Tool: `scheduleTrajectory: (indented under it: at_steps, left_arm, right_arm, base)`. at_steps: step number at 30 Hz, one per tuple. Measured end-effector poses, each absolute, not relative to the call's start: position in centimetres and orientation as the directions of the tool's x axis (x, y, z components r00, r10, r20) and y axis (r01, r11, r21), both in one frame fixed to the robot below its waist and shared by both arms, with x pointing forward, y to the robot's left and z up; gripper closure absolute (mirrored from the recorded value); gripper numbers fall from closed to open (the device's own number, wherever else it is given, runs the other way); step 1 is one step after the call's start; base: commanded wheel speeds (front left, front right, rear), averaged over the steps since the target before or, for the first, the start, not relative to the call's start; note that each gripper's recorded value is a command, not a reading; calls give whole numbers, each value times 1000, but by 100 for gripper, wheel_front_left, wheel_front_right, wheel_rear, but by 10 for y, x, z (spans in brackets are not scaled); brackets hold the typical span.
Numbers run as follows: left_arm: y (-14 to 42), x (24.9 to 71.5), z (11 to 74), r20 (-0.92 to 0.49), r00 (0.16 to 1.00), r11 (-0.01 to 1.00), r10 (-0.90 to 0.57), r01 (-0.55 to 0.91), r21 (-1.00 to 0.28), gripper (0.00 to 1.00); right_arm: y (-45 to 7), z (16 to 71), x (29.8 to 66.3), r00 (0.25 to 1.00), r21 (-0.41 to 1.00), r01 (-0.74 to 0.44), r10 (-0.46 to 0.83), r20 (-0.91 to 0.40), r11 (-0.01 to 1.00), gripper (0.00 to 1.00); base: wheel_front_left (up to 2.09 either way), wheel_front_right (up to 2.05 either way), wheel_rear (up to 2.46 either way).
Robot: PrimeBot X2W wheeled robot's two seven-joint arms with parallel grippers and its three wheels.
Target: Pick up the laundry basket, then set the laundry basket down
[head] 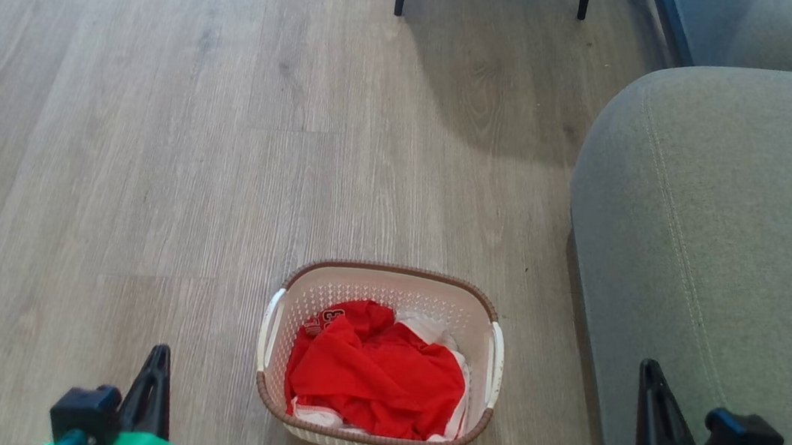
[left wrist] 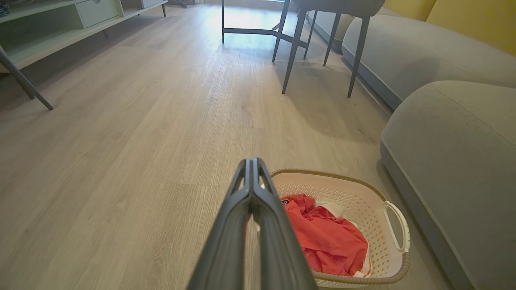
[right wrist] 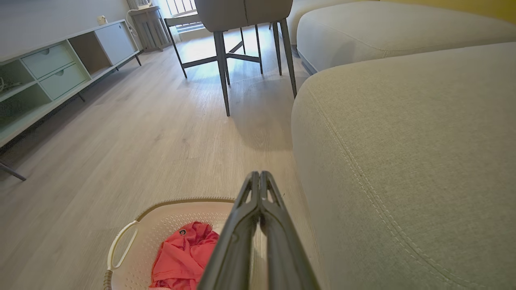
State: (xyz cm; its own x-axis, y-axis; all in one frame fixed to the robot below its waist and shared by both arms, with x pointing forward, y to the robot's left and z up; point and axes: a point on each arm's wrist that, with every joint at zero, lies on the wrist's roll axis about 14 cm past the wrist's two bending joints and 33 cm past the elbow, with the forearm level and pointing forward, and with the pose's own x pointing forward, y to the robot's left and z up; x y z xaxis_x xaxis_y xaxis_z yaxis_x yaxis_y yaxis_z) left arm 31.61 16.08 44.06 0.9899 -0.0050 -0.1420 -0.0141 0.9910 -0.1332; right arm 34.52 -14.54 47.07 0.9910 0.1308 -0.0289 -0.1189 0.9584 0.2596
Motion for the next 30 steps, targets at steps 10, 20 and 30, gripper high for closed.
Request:
scheduleTrajectory:
  at_steps: [10, 20, 30]
  left_arm:
    - [163, 316, 436, -174, 985, 968, 6, -49, -246, 100]
    - [165, 323, 438, -186, 983, 931, 12, -79, -355, 100]
    - [171, 327, 437, -203, 979, 882, 27, -119, -457, 100]
  right_arm:
    - [-150, 469, 346, 994, 365, -81, 104, -44, 927, 100]
    - [-155, 466, 346, 995, 464, -40, 78, -62, 885, 100]
    - [-162, 468, 351, 996, 554, -8, 54, -67, 832, 100]
  base:
    - [0, 0, 0]
    - [0, 0, 0]
    - [0, 0, 0]
